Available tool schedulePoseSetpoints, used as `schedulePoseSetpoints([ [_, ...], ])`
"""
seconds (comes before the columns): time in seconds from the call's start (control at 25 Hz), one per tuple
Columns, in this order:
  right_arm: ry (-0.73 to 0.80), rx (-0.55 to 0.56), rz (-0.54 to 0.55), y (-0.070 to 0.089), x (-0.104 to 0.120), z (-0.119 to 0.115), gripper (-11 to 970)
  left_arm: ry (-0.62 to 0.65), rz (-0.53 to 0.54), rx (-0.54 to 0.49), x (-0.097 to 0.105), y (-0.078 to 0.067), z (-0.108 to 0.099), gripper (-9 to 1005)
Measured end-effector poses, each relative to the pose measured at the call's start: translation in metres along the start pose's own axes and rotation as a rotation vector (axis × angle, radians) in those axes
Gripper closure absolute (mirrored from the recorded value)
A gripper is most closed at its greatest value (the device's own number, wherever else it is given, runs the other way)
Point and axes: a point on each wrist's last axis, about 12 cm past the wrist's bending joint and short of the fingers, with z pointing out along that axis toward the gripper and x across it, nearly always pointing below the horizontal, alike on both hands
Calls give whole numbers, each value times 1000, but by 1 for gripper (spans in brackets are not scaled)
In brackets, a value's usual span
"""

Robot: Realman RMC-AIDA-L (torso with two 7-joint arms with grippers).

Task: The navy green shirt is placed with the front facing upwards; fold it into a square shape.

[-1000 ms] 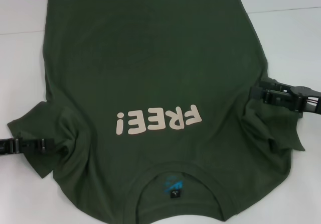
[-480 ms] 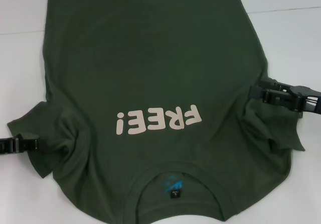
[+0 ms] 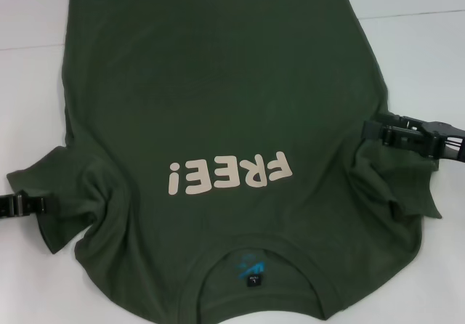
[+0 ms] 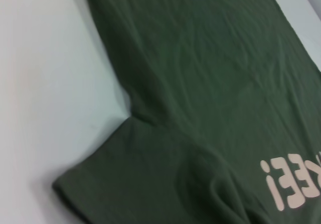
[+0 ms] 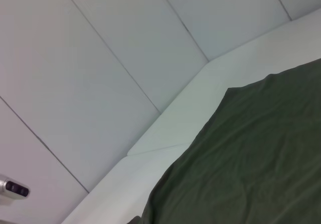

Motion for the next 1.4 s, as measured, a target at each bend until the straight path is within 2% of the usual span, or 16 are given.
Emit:
schedulePoseSetpoints([
  [0.24, -1, -3, 1, 0, 0, 1, 48, -25, 17, 17, -7, -4, -1, 980],
  [1.04, -18, -16, 16, 2, 0, 3, 47, -60, 84, 30, -21, -13, -32, 979],
  [1.4, -18, -16, 17, 2, 0, 4, 47, -80, 87, -17, -24, -8, -41, 979],
])
